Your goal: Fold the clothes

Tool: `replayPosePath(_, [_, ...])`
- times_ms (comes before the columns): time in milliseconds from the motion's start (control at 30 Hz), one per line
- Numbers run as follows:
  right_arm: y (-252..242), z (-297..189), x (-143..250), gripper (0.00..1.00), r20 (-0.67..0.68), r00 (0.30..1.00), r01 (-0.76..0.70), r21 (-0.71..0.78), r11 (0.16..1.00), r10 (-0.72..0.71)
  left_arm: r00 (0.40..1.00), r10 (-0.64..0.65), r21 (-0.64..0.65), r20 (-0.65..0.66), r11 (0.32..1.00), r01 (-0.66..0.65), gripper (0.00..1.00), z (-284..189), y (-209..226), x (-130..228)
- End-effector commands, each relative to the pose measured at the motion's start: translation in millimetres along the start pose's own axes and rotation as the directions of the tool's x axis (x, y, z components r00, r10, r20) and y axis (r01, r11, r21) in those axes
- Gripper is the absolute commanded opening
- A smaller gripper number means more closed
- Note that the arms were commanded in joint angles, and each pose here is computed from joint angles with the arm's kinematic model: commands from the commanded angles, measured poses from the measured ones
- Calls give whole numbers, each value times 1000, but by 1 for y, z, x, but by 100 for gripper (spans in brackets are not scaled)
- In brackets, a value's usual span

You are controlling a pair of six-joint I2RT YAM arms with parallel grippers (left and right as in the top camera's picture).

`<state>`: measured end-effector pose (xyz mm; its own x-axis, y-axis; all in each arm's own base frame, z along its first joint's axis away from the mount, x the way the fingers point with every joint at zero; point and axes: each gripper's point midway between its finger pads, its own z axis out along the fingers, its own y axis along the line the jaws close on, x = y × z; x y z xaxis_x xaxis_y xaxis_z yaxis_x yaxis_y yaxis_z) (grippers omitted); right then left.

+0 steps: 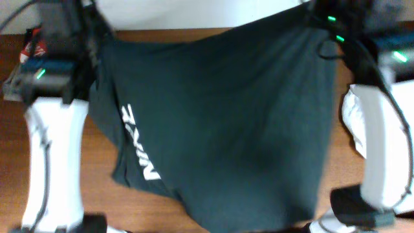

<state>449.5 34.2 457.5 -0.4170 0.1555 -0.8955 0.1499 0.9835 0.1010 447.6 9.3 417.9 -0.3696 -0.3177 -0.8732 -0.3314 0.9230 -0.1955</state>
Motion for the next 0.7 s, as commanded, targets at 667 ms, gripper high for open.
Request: replayPosePath(667, [-134,-70,224,4,-607,738,-147,284,948,296,702,32,-188,-711,954,-233,1,-57,63,191])
